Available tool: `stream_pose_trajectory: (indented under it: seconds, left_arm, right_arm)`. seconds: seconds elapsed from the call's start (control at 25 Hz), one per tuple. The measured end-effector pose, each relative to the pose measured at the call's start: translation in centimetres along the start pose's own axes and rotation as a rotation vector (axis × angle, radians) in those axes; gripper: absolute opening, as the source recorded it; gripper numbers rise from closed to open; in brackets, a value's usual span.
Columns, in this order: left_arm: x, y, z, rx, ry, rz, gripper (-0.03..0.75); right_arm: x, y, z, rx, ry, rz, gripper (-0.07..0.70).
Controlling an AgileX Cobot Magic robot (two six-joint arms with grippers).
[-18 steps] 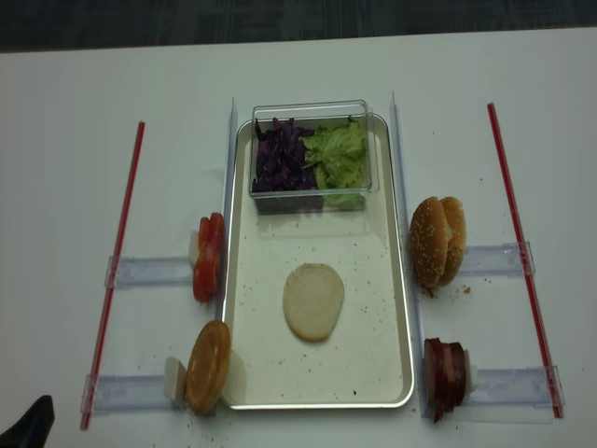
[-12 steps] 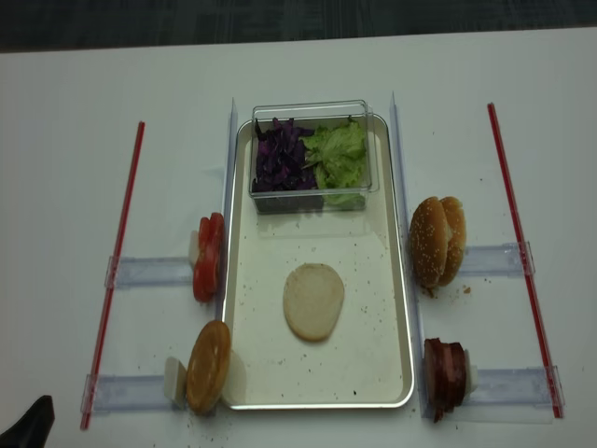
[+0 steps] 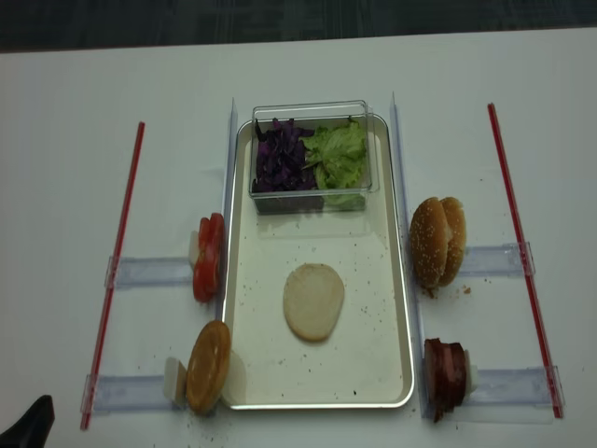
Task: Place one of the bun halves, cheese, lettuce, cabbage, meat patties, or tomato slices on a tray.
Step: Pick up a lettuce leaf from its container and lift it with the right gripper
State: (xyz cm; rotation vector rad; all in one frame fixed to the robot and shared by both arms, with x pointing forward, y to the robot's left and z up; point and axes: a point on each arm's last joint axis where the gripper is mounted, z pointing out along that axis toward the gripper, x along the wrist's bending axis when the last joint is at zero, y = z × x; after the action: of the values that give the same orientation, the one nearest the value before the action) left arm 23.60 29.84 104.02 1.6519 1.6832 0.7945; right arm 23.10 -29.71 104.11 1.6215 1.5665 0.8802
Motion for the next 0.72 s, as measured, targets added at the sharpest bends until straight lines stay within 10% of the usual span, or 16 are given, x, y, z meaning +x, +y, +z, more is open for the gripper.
stream_pose_trajectory:
  seconds: [0.72]
  left_arm:
    - [0.0, 0.0, 0.0, 0.0, 0.0, 0.0, 0.419]
  right_arm:
    - [-0.1, 9.5, 1.7, 0.077, -0.002, -0.003, 0.551]
